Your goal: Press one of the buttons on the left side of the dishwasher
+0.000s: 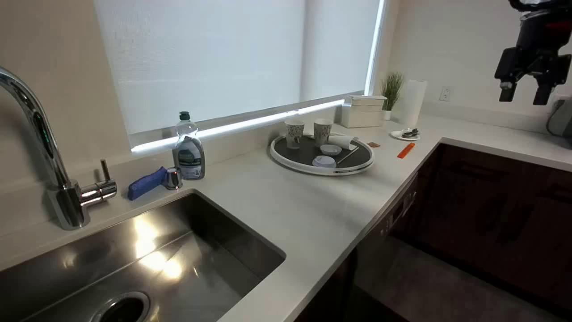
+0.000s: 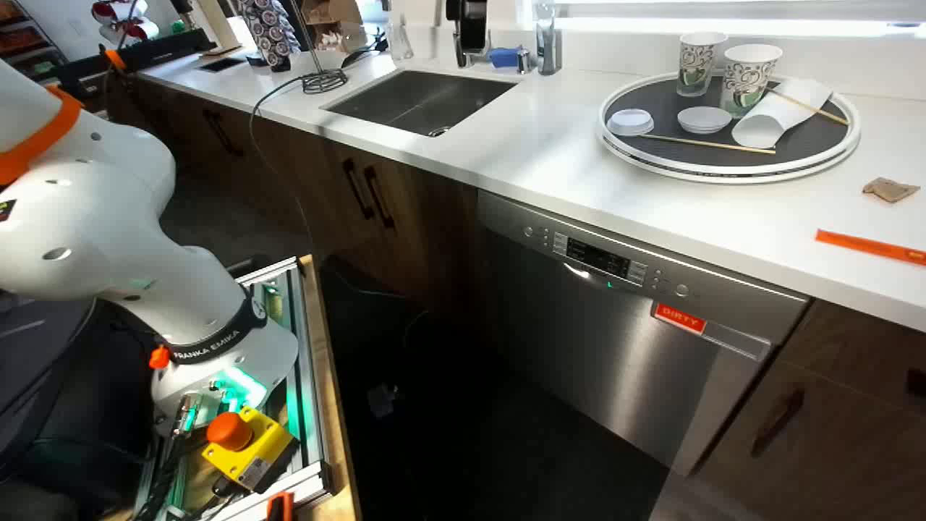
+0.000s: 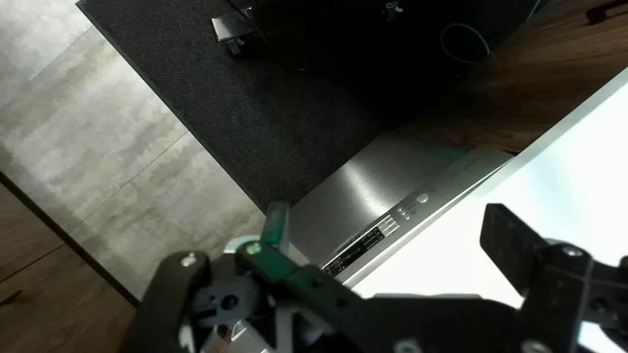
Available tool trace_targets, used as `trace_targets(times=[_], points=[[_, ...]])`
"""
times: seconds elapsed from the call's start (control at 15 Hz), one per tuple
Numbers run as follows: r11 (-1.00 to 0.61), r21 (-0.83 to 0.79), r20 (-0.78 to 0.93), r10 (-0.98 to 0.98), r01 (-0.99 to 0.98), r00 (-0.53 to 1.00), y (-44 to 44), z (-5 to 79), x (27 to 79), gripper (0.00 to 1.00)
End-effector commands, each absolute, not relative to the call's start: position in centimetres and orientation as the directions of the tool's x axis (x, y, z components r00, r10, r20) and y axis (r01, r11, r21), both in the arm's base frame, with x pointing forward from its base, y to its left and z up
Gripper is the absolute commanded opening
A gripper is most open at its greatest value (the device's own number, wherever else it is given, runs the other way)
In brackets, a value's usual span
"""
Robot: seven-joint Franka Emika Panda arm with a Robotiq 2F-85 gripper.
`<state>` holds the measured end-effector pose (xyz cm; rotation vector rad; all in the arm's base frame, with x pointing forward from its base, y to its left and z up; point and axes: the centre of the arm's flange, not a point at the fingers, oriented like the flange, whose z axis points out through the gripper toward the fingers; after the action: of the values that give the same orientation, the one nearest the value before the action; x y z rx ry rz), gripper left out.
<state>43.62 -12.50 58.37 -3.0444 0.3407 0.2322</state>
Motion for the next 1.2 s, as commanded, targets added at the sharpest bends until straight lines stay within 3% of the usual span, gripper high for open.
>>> trace_targets(times=[0.0,0.6,1.13], points=[[-0.973,-0.052,-0.157,-0.214,-0.225,0.964,-12.5,58.4,43.6,1.0],[-0.972,-0.021,-0.183,-0.227,-0.235,0.957,-10.7,55.4,44.5,1.0],[-0.996,0.085,0.082,0.032,0.025,0.996,-6.2,48.5,47.2,1.0]])
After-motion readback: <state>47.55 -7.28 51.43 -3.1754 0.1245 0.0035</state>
